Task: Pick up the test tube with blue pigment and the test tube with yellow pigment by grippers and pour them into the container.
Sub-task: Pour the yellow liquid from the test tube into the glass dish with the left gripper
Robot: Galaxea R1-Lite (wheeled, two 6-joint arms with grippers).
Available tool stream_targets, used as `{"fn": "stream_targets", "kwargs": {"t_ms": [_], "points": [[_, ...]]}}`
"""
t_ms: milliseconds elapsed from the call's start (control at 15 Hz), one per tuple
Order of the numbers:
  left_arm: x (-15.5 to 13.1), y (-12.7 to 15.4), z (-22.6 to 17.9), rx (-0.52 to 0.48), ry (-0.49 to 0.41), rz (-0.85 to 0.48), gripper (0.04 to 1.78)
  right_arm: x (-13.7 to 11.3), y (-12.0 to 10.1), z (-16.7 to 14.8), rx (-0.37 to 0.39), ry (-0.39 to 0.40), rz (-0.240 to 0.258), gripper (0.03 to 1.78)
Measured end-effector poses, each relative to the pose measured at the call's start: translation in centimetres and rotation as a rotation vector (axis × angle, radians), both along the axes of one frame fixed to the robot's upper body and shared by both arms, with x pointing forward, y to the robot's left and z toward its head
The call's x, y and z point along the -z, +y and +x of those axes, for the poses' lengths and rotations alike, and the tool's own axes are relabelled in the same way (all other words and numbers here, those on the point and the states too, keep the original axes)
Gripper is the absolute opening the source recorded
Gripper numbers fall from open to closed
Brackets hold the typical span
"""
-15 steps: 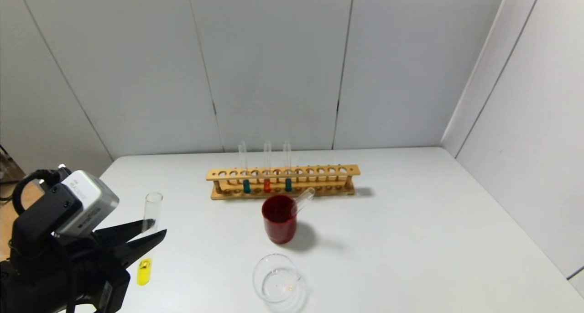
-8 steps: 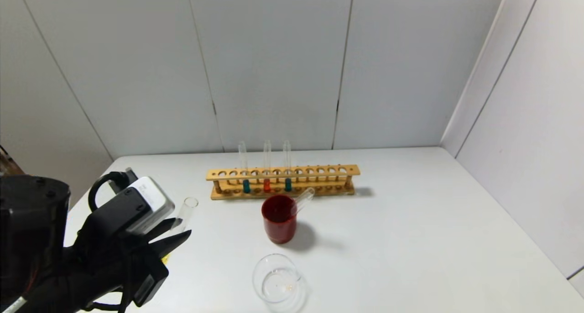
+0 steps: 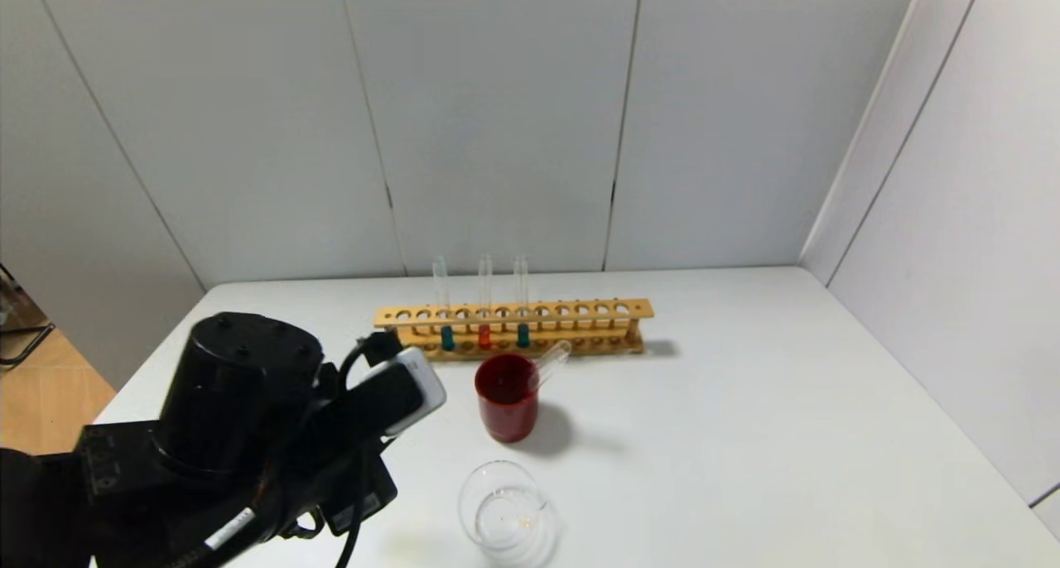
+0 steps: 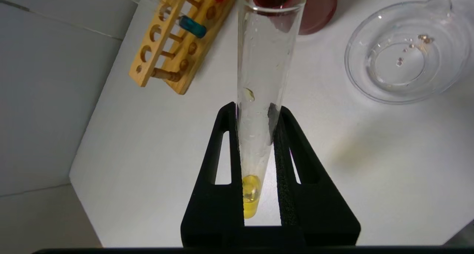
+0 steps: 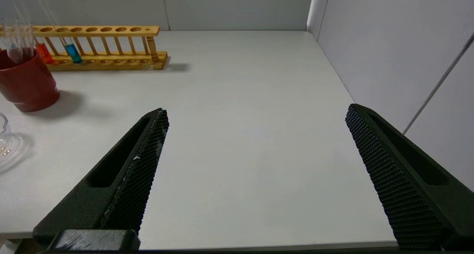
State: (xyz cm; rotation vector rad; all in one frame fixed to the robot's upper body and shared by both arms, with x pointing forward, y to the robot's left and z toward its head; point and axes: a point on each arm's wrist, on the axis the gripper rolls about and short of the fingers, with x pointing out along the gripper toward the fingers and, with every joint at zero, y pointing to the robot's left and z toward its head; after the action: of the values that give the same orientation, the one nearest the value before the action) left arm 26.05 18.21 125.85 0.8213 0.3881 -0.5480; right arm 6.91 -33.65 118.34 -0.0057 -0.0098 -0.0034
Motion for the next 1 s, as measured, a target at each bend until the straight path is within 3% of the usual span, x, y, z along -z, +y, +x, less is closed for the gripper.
{"fn": "stream_targets", "kwargs": {"t_ms": [400,1000], "points": [[2.4,-2.0,0.0,0.042,0.050,0.103,0.30,0.0,0.0,0.0,0.000,0.000,0.000,1.74],[3.5,-2.8,0.0,0.117,0.003,0.309,0.30,0.0,0.0,0.0,0.000,0.000,0.000,1.74]]}}
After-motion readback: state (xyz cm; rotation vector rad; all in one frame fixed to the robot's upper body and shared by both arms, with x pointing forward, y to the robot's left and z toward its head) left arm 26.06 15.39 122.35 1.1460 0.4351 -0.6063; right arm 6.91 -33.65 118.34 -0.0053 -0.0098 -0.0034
